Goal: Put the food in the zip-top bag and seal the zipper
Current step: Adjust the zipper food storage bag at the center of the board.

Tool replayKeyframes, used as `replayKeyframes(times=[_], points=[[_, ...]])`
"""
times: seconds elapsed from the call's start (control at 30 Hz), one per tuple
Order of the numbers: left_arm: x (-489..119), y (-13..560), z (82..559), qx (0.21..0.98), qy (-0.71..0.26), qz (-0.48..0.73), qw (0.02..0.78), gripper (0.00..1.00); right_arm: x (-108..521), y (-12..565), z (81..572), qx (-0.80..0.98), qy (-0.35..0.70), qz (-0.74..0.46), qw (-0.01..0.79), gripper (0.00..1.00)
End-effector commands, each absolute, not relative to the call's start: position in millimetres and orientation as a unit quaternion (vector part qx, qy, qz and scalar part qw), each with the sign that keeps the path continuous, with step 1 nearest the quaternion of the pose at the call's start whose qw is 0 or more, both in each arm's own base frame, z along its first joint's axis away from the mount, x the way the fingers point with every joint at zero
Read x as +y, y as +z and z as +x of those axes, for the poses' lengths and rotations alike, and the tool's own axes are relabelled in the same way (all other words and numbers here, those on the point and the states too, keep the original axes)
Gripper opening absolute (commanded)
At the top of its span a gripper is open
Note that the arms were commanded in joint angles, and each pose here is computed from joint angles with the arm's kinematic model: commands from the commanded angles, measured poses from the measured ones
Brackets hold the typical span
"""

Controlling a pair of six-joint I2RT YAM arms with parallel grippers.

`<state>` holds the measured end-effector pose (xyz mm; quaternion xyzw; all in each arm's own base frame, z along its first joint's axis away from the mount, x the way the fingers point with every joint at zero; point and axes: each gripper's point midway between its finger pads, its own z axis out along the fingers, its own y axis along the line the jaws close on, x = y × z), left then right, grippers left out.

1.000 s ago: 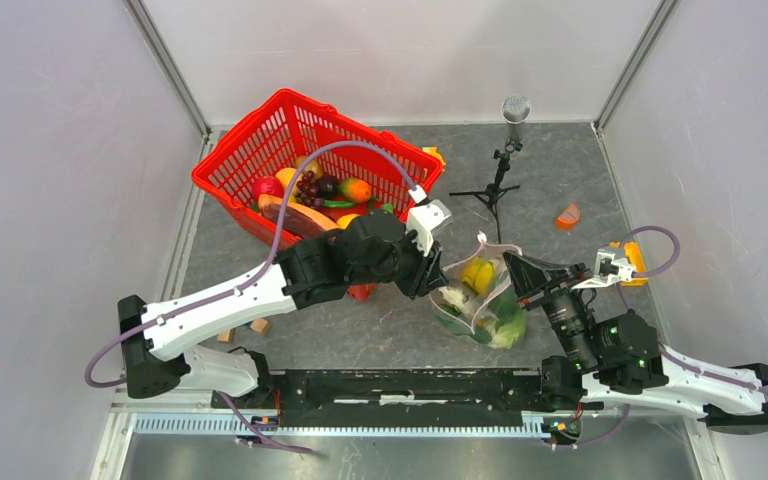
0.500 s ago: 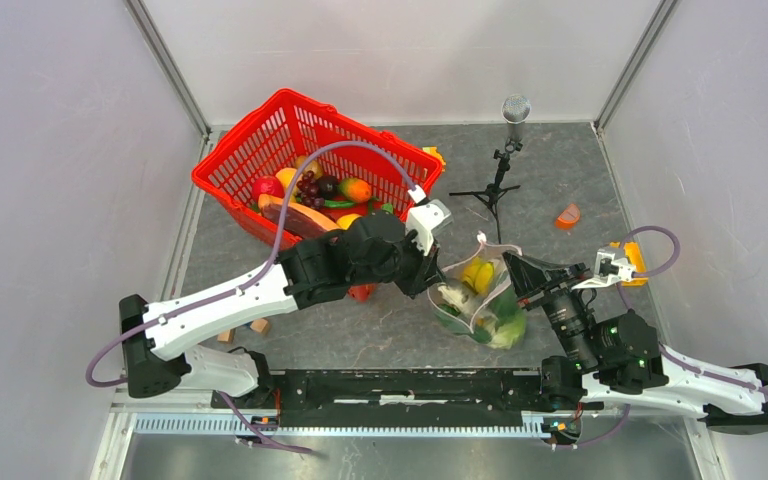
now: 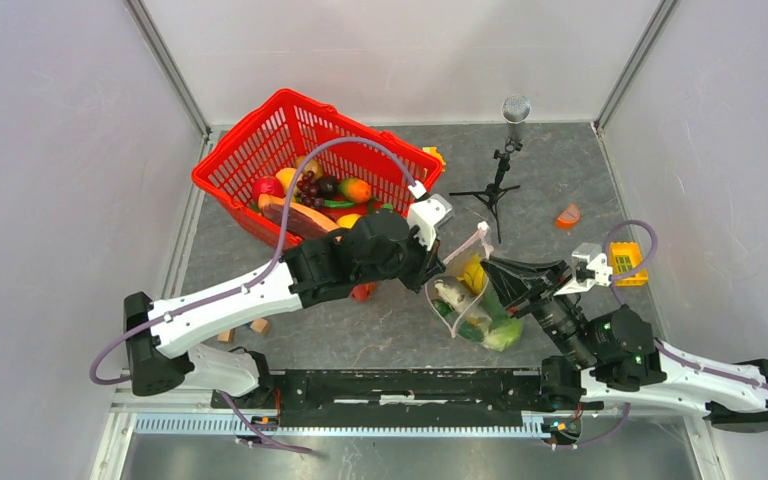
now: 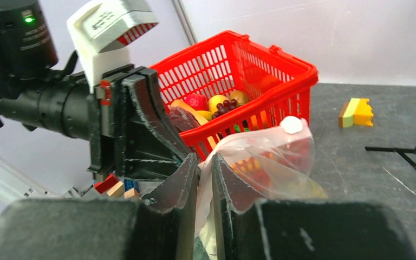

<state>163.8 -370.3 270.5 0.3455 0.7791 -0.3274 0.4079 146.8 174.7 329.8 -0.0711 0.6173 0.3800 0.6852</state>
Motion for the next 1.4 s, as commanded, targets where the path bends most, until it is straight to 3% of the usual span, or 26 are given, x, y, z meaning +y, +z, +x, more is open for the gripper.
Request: replayKeyframes(times=[0.0,0.17,0.37,0.5,0.67,0.87,1.1,1.37], points=[[-383,320,184,0.738,-0.342,0.331,0.478,0.02,183,372,130,0.567,0.423,-0.118,0.697,0.20],[-386,329,187,0.728,-0.341,0.340,0.487,0.02,199,387,109,0.526,0.449,-0.192,0.696,0.41],[-388,340,190,0.692,-0.339,0.388,0.505,0.02,210,401,95,0.511,0.419,-0.290,0.692,0.54],[-388,336,197,0.698,-0.337,0.392,0.495,0.02,177,419,125,0.555,0.353,-0.226,0.719,0.55],[-380,328,210,0.702,-0.316,0.393,0.503,0.02,98,412,171,0.626,0.173,-0.094,0.754,0.53],[-380,327,226,0.694,-0.311,0.395,0.515,0.02,54,389,182,0.678,0.029,-0.048,0.733,0.47],[-387,328,245,0.692,-0.307,0.387,0.526,0.02,53,363,174,0.701,-0.020,-0.064,0.710,0.46],[-393,324,252,0.696,-0.312,0.379,0.524,0.02,72,370,172,0.700,-0.057,-0.098,0.706,0.49]])
